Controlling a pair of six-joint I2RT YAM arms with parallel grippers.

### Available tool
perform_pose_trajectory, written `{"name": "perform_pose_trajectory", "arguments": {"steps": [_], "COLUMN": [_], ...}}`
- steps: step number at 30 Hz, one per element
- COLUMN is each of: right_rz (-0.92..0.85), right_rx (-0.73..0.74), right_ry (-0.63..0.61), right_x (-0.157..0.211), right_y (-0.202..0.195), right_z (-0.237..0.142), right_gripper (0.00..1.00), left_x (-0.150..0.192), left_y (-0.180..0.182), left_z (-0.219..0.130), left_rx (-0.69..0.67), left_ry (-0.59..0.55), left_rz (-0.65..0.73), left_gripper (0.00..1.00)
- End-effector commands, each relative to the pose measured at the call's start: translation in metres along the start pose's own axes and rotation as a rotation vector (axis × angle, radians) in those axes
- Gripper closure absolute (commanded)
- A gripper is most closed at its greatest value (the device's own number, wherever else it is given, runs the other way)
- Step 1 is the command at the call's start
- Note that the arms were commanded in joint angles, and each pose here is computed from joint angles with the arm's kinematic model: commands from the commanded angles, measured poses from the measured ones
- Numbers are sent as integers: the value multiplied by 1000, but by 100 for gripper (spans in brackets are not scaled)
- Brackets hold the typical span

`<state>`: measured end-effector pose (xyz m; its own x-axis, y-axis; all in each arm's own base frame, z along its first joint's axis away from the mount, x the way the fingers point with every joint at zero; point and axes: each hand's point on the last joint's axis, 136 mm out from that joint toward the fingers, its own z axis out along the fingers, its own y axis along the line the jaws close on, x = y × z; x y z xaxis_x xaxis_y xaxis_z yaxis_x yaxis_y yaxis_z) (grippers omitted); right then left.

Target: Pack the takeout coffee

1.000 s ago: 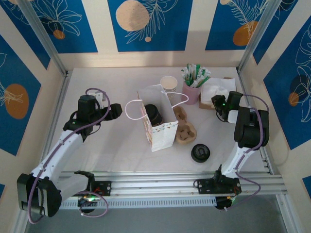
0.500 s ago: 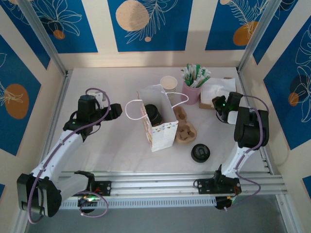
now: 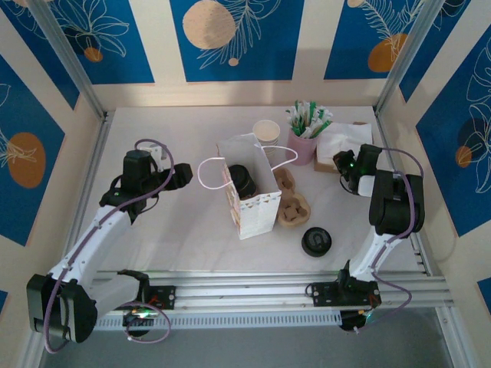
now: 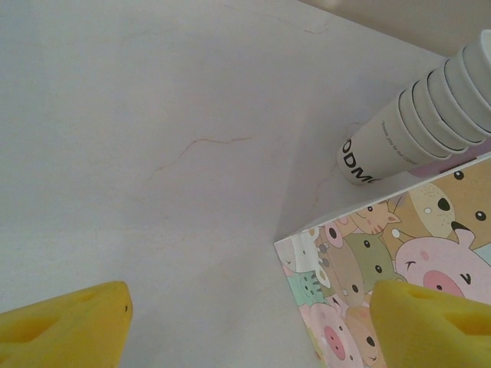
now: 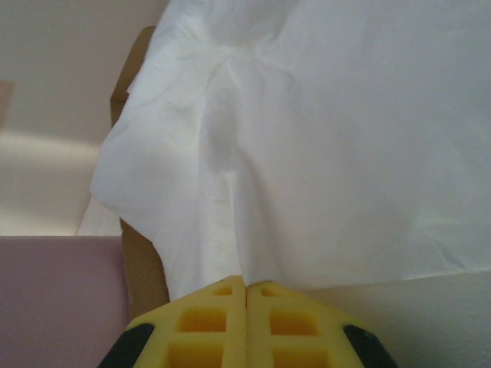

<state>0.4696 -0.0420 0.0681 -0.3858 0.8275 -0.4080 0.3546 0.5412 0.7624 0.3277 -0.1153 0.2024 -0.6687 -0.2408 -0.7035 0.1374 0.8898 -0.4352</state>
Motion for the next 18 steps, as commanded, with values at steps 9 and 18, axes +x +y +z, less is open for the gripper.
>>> {"name": "perform_pose_trajectory", "arguments": {"steps": [9,18], "right_rz": [-186,-173], "right_rx": [-4,24], "right_ry": [-77,-93], "right_x": [-7,-24], "right_y": [36,77], "right_z": [-21,-76], "right_gripper": [100,100], "left_x": [0,-11], "left_y": [21,9], "left_z": [0,-14], "left_rx": [-136,-86], "left_ry": [6,-66], "left_rz": [23,21], "left_gripper": [19,19]}}
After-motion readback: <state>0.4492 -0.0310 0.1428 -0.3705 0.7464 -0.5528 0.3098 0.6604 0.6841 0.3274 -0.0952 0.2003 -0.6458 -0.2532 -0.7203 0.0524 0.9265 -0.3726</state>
